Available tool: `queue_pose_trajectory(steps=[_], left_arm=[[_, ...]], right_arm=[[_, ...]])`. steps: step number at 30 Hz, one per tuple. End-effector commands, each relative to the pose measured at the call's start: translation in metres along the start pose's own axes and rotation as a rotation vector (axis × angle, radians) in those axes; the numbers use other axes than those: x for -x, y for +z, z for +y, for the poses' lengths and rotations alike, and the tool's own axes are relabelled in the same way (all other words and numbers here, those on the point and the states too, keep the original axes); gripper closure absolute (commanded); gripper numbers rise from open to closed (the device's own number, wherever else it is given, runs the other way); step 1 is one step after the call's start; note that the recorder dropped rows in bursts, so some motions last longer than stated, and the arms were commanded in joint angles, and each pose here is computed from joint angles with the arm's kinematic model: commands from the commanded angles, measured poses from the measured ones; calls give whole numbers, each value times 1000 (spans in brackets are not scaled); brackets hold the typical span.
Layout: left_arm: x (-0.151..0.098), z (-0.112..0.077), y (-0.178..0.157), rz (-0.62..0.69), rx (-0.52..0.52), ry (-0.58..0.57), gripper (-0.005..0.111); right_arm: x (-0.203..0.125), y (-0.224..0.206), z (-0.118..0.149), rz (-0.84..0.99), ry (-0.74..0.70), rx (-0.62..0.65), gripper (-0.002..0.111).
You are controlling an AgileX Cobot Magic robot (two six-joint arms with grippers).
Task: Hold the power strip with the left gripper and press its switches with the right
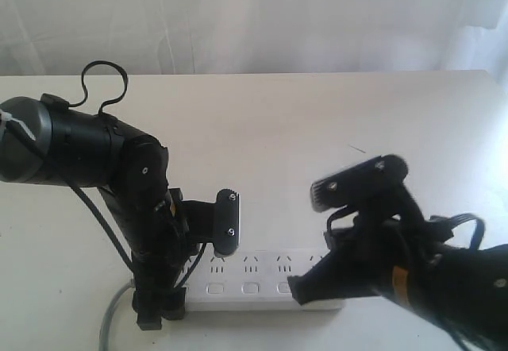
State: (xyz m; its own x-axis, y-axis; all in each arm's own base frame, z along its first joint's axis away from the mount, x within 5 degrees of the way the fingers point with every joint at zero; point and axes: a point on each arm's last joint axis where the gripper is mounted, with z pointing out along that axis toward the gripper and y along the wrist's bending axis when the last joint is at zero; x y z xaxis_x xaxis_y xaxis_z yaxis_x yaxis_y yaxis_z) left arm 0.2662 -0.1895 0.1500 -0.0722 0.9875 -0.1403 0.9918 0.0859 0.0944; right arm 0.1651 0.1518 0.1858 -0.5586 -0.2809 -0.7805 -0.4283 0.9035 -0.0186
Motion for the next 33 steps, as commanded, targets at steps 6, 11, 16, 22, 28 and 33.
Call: queue_pose_trajectory(steps=[6,11,16,22,28,33], left_arm=[[-5,-8,8,51,-61,3,90],[-5,-8,9,50,-58,-1,19],[-8,-9,8,74,-68,8,2],[-2,-3,-15,55,-22,30,2],[10,2,-69,-46,86,21,2],[15,-3,-113,-157,163,-25,2]], right_arm=[[46,-81,-20,-382,15,65,108],[49,-101,-23,-455,-11,111,108],[49,-105,-23,-470,-20,120,108],[49,-105,-23,-471,-42,115,108],[49,-105,-23,-472,-56,112,108],[49,-105,-23,-473,-55,110,108]])
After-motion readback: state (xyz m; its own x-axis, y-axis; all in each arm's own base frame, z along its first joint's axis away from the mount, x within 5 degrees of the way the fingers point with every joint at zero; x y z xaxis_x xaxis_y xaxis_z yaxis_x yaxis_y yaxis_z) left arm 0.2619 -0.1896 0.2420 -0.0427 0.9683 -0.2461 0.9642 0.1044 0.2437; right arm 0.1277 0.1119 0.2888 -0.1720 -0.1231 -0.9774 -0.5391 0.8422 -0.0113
